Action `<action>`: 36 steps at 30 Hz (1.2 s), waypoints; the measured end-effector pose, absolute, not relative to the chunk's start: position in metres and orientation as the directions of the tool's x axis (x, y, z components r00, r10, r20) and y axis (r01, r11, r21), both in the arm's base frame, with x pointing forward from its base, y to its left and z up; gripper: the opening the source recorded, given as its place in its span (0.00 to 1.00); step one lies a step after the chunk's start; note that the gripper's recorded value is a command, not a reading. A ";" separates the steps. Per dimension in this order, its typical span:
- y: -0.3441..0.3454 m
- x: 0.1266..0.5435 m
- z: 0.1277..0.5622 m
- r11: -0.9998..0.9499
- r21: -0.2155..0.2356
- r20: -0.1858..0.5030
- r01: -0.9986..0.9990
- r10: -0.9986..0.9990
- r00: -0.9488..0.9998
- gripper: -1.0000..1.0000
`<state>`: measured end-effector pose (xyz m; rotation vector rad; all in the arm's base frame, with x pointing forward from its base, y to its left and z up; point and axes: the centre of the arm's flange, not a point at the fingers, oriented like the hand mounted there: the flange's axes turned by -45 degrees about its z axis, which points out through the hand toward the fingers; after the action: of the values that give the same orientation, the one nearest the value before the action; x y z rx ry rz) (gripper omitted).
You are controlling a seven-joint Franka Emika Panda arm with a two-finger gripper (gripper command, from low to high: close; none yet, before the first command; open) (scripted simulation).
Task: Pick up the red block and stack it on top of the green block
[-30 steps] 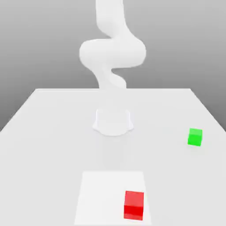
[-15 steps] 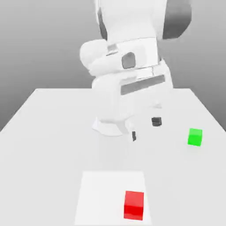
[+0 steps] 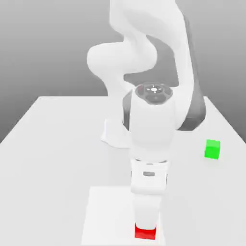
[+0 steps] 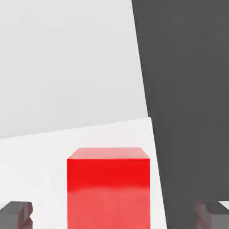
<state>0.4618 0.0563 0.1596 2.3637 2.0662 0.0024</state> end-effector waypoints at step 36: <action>0.337 0.110 0.205 0.593 -0.002 -0.001 0.805 0.805 -0.593 0.00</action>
<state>0.1101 0.3366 0.2054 1.4169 2.8035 -0.0030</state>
